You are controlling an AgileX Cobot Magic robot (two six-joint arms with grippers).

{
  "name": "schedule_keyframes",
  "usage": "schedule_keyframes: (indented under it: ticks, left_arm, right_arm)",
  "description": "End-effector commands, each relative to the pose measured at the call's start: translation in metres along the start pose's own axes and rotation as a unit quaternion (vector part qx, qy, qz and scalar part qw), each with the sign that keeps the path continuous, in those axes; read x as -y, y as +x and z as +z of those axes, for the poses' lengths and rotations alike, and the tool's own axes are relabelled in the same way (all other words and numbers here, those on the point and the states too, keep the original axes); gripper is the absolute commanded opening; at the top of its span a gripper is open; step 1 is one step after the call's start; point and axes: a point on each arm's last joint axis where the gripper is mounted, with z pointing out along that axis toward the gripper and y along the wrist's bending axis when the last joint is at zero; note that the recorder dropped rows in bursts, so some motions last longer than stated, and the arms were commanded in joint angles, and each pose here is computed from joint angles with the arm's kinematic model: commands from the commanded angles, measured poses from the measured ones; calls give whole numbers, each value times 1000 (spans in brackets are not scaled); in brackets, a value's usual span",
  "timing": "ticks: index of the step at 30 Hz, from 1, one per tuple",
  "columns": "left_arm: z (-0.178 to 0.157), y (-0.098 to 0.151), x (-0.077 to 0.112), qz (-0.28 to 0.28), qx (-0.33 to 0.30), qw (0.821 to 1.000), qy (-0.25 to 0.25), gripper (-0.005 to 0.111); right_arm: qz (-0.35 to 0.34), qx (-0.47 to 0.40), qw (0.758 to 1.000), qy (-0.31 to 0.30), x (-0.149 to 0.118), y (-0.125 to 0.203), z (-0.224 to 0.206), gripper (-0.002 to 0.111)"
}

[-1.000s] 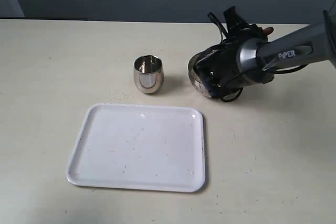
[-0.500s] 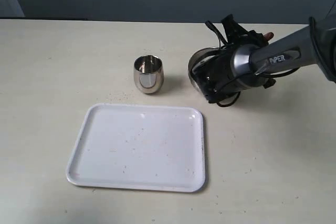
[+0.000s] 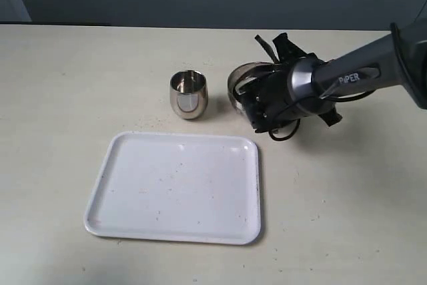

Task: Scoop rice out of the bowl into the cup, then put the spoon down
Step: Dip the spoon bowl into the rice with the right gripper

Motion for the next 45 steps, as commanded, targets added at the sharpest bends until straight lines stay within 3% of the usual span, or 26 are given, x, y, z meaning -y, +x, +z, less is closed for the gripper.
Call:
schedule_keyframes:
  ticks: [1, 5, 13, 17, 30, 45]
  left_arm:
    - [0, -2, 0, -1, 6, 1000, 2, 1]
    - [0, -2, 0, -1, 6, 1000, 2, 1]
    - [0, -2, 0, -1, 6, 1000, 2, 1]
    - [0, -2, 0, 0, 6, 1000, 1, 1]
    - [0, -2, 0, -1, 6, 1000, 2, 1]
    - [0, -2, 0, -1, 6, 1000, 2, 1]
  right_arm:
    - [-6, 14, 1000, -9, -1, 2, 0, 0]
    - [4, 26, 999, -21, -1, 0, -1, 0]
    - [94, 81, 982, -144, 18, 7, -2, 0]
    - [92, 111, 973, -180, 21, 7, -2, 0]
    - [124, 103, 963, -215, 17, 29, 14, 0]
    - [142, 121, 956, -227, 17, 27, 11, 0]
